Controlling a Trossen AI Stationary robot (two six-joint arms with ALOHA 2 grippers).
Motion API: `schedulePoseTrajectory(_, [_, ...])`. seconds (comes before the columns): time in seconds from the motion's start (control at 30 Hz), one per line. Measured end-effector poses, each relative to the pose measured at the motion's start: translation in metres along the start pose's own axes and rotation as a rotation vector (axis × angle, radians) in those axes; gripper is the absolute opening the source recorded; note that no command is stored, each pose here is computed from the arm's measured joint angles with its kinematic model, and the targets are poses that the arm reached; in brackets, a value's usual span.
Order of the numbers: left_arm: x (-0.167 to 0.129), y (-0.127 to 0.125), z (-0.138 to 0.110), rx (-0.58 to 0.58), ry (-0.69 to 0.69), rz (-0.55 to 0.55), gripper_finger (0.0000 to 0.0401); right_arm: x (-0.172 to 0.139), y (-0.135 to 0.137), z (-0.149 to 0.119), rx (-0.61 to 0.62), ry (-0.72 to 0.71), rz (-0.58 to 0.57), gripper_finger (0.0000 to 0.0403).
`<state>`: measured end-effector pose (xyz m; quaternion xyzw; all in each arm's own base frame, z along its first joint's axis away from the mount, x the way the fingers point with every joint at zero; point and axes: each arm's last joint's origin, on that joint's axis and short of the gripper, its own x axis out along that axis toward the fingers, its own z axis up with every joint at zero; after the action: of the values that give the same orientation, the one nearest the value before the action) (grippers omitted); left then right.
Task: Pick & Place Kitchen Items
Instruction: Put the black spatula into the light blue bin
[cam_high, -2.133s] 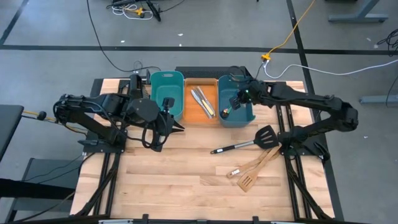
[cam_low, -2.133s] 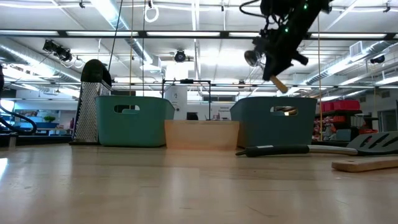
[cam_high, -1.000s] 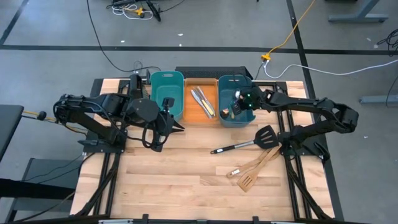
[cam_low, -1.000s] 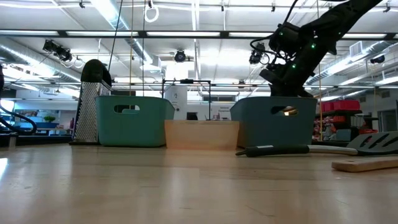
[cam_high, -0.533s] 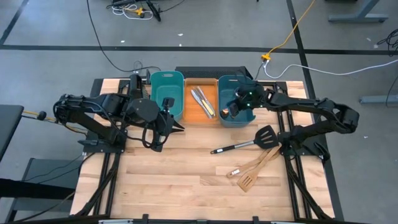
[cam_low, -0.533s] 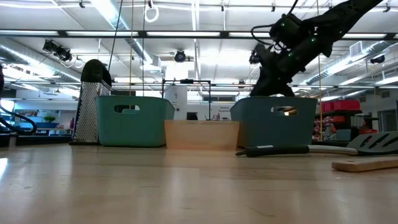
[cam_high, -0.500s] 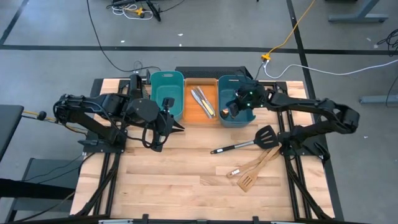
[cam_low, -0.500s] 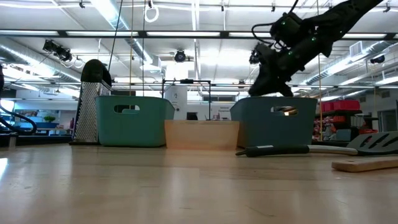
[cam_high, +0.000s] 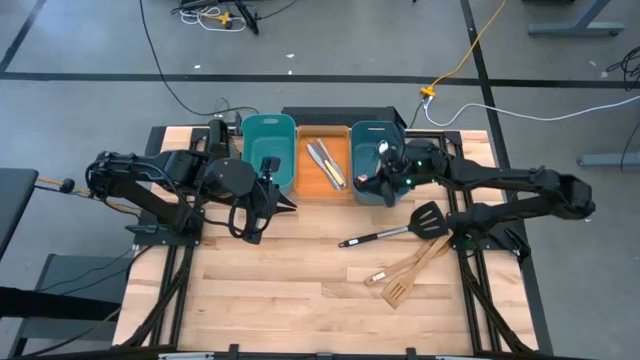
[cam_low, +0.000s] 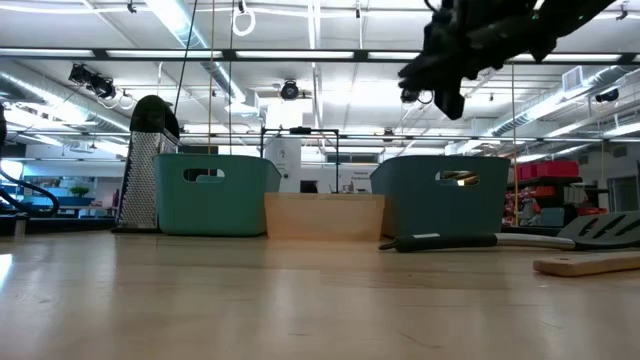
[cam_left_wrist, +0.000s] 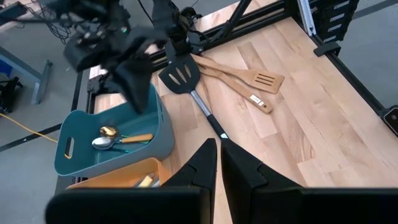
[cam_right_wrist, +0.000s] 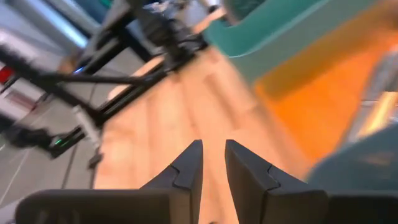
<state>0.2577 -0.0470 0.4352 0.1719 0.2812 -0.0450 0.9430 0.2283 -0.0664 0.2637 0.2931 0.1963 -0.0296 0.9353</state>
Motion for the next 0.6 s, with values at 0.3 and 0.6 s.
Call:
schedulePoseTrajectory(0.3, [0.000, 0.000, 0.000, 0.000, 0.001, 0.000, 0.0030, 0.005, 0.049, -0.023, -0.099, 0.058, 0.120, 0.0066])
schedulePoseTrajectory(0.6, [0.000, 0.000, 0.000, 0.000, 0.001, 0.000, 0.0030, 0.005, 0.089, -0.049, -0.139, 0.142, 0.276, 0.0031])
